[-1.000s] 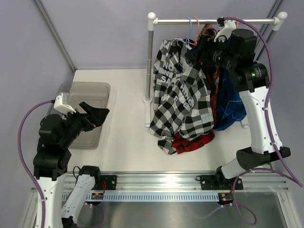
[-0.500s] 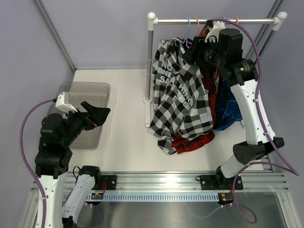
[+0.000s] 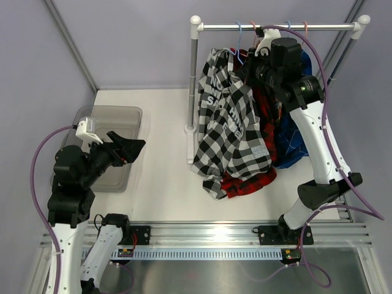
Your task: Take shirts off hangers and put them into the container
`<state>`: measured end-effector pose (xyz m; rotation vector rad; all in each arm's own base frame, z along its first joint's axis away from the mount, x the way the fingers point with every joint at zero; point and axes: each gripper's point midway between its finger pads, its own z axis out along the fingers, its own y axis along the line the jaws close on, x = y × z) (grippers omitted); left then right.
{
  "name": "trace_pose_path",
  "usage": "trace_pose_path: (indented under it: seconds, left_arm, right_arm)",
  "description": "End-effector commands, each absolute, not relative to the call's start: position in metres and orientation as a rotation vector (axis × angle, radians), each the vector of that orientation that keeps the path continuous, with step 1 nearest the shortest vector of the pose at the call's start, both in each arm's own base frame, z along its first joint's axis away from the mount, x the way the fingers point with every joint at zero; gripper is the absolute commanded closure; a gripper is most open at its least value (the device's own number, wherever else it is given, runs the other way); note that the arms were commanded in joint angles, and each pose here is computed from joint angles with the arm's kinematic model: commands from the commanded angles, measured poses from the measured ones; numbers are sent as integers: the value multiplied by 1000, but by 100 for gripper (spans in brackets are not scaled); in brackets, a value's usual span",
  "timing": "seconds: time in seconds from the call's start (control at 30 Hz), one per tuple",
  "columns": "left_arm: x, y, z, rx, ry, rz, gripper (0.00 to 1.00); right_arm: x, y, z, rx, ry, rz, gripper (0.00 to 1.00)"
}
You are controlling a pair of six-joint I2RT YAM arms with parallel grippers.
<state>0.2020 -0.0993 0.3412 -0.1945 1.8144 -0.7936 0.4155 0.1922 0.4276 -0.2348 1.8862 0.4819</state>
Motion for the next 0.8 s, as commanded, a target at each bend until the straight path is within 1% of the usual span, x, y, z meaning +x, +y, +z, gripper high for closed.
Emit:
trace_pose_path:
  seconds: [0.0,0.13,0.23,0.4,0.47,0.5,0.57,0.6,0.63,0.67,0.7,0.73,0.77]
  left_arm:
    - [202,-112,368,-45,1738,-841,19]
    - [205,-113,389,-3,1707,-832,19]
    - [215,-116,393,2,1716,-841,18]
    - [230,-128,418,62,1676,-878,18]
    - [238,-133,436,91,1648,-873,18]
    - [236,-144,444,130,1630,-897,18]
    - [241,-155,462,173,1595,-899,19]
    - [237,-169,467,218,1583,-921,19]
    - [237,-175,471,252,1568,-903,20]
    - [244,-178,471,245,1571,-873,20]
    - [237,-190,477,281,1557,-896,20]
    - [236,-194,480,292,1542,-897,20]
    - [236,-197,480,300,1533,-904,20]
  right_arm:
    - [385,179,505,-235,1679,475,100]
    - [364,176,537,-241,1618,505,100]
    - [355,178,544,-263,1616,534,100]
    - [339,184,541,-290,1640,597,100]
    - [333,191,527,-307,1679,648,100]
    - [324,197,511,-320,1717,680,100]
    - [312,206,502,-350,1714,737,100]
    - [298,206,503,-359,1702,761,100]
    - [296,215,477,-366,1765,790,100]
    - [291,218,475,-368,1760,802,100]
    - [278,217,476,-370,1745,821,100]
    - [273,224,452,-375,1796,849,100]
    - [268,228,453,-387,1775,881,100]
